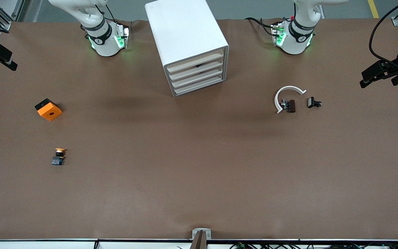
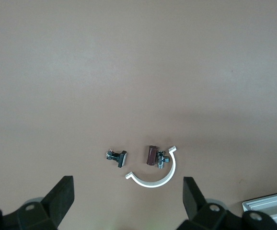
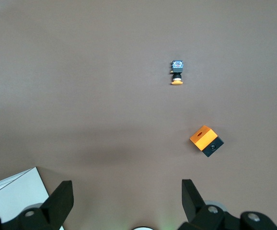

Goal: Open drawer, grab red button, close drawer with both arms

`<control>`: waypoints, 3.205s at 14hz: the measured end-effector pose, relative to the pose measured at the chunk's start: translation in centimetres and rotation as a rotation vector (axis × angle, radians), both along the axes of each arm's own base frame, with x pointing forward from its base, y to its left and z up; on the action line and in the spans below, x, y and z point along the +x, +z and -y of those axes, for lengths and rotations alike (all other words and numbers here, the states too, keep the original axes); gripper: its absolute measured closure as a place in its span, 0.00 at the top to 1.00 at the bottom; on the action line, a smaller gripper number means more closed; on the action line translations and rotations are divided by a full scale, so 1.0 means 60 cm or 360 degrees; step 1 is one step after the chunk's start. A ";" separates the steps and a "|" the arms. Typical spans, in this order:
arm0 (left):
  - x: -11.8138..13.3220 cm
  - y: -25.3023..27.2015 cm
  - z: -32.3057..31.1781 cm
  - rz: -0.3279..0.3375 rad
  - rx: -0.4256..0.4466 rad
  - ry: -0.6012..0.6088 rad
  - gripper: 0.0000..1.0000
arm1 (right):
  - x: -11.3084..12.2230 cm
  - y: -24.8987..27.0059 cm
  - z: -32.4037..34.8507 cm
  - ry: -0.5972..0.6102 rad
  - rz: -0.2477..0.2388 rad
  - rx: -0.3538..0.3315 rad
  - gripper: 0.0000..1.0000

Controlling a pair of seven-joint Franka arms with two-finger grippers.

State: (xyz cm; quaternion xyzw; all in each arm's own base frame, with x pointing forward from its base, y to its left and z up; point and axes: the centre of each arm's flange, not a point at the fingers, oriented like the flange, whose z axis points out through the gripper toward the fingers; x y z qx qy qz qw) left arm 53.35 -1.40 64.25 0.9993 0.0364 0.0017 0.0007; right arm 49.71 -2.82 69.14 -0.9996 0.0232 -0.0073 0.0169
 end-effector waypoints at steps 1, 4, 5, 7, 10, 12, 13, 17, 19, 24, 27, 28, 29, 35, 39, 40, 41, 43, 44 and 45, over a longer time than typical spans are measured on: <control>0.000 0.000 0.000 0.0000 0.0000 0.0000 1.00 | 0.000 0.000 0.000 0.0000 0.0000 0.0000 1.00; 0.000 0.000 0.000 -0.0001 0.0000 0.0000 1.00 | 0.000 0.000 0.002 -0.0004 0.0000 0.0000 1.00; 0.000 -0.001 0.000 -0.0002 0.0000 0.0000 1.00 | 0.000 0.000 0.003 -0.0005 0.0000 0.0000 1.00; 0.000 -0.004 -0.001 -0.0017 0.0001 0.0001 1.00 | 0.000 0.000 0.003 -0.0005 0.0000 0.0000 1.00; 0.002 -0.031 -0.001 -0.0119 0.0004 0.0004 1.00 | 0.000 0.000 0.003 -0.0006 0.0000 0.0000 1.00; 0.013 -0.064 0.001 -0.0191 0.0007 0.0004 1.00 | 0.000 0.000 0.003 -0.0006 0.0000 0.0000 1.00; 0.021 -0.087 0.001 -0.0233 0.0009 0.0005 1.00 | 0.000 0.000 0.003 -0.0006 0.0000 0.0000 1.00; 0.066 -0.194 0.016 -0.0369 -0.0009 0.0008 1.00 | 0.000 -0.001 0.004 -0.0007 -0.0001 0.0001 1.00; 0.091 -0.246 0.041 -0.0390 -0.0010 0.0012 1.00 | 0.000 -0.001 0.005 -0.0008 -0.0001 0.0001 1.00; 0.139 -0.366 0.128 -0.0381 -0.0004 0.0113 1.00 | 0.000 -0.001 0.005 -0.0009 -0.0001 0.0001 1.00; 0.149 -0.417 0.189 -0.0368 0.0017 0.0224 1.00 | 0.000 -0.001 0.005 -0.0009 0.0000 0.0001 1.00; 0.149 -0.426 0.208 -0.0373 0.0029 0.0276 1.00 | 0.000 -0.001 0.005 -0.0009 0.0000 0.0001 1.00; 0.148 -0.432 0.225 -0.0375 0.0043 0.0354 1.00 | 0.000 -0.001 0.005 -0.0010 0.0001 0.0001 1.00; 0.151 -0.434 0.359 -0.0372 0.0091 0.1017 1.00 | 0.019 -0.034 0.008 -0.0015 -0.0062 0.0000 1.00; 0.151 -0.458 0.405 -0.0567 0.0032 0.1416 1.00 | 0.076 -0.111 0.011 -0.0002 -0.0146 -0.0009 1.00; 0.150 -0.468 0.412 -0.0638 0.0010 0.1510 1.00 | 0.084 -0.121 0.011 0.0000 -0.0152 -0.0012 1.00; 0.148 -0.478 0.418 -0.0709 0.0007 0.1593 1.00 | 0.089 -0.129 0.012 0.0000 -0.0164 -0.0014 1.00; 0.141 -0.497 0.428 -0.0857 0.0005 0.1719 1.00 | 0.102 -0.160 0.018 -0.0007 -0.0219 -0.0018 1.00; 0.140 -0.506 0.435 -0.0938 -0.0023 0.1770 1.00 | 0.113 -0.182 0.025 -0.0014 -0.0249 -0.0021 1.00; 0.140 -0.514 0.442 -0.1006 -0.0042 0.1816 1.00 | 0.123 -0.204 0.035 -0.0026 -0.0279 -0.0021 1.00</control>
